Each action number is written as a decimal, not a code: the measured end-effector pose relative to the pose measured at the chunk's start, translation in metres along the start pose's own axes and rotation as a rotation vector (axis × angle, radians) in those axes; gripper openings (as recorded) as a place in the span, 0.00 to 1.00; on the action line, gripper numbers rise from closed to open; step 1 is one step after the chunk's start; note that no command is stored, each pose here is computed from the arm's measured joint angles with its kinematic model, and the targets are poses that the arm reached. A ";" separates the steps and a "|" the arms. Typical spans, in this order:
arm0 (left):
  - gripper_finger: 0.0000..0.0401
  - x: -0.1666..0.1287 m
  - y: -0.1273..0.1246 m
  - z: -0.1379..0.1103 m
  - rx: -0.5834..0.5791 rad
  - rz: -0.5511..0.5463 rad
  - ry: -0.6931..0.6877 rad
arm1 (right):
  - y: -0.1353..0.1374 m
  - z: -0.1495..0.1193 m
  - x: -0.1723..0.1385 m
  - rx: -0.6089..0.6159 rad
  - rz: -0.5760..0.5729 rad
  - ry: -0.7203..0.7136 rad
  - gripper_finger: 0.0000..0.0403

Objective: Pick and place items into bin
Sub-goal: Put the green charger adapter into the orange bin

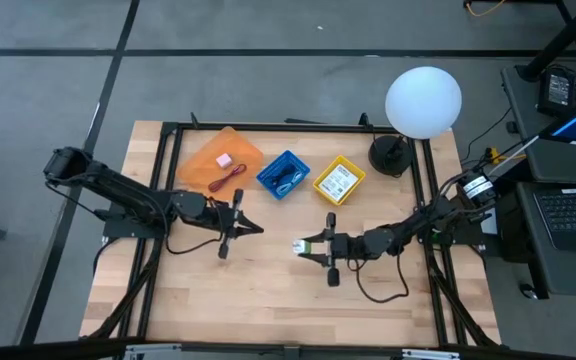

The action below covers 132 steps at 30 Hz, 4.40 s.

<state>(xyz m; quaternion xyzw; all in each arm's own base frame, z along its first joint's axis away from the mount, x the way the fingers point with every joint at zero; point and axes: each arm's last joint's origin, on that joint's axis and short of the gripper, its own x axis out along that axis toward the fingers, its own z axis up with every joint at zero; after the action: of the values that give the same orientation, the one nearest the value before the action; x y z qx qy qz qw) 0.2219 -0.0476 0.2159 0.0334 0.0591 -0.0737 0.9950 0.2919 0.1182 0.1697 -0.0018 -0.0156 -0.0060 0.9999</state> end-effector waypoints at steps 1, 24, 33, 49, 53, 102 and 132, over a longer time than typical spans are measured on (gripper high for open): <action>0.02 0.001 0.000 0.000 -0.002 0.002 -0.011 | 0.000 0.000 -0.002 -0.014 0.013 -0.011 0.31; 0.46 0.063 -0.017 -0.013 -0.006 -0.009 -0.076 | 0.000 -0.002 -0.004 -0.061 0.074 -0.017 0.31; 0.52 0.069 -0.020 -0.003 -0.051 -0.009 -0.104 | -0.003 0.000 -0.001 -0.060 0.061 -0.027 0.31; 0.52 0.069 -0.019 -0.003 -0.056 0.032 -0.109 | -0.015 0.016 0.029 -0.075 0.049 0.001 0.31; 0.52 0.069 -0.019 -0.003 -0.055 0.030 -0.108 | -0.019 0.016 0.030 -0.073 0.051 0.004 0.31; 0.36 0.069 -0.020 -0.001 0.030 -0.004 -0.123 | -0.030 0.018 0.036 -0.097 0.052 -0.006 0.32; 0.35 0.053 -0.018 0.011 0.056 -0.022 -0.043 | -0.030 0.016 0.037 -0.107 0.050 0.033 0.43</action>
<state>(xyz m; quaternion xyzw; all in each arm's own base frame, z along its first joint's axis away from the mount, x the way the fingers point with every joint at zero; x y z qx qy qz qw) 0.2720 -0.0738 0.2192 0.0588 0.0362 -0.0868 0.9938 0.3281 0.0880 0.1867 -0.0558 0.0011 0.0182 0.9983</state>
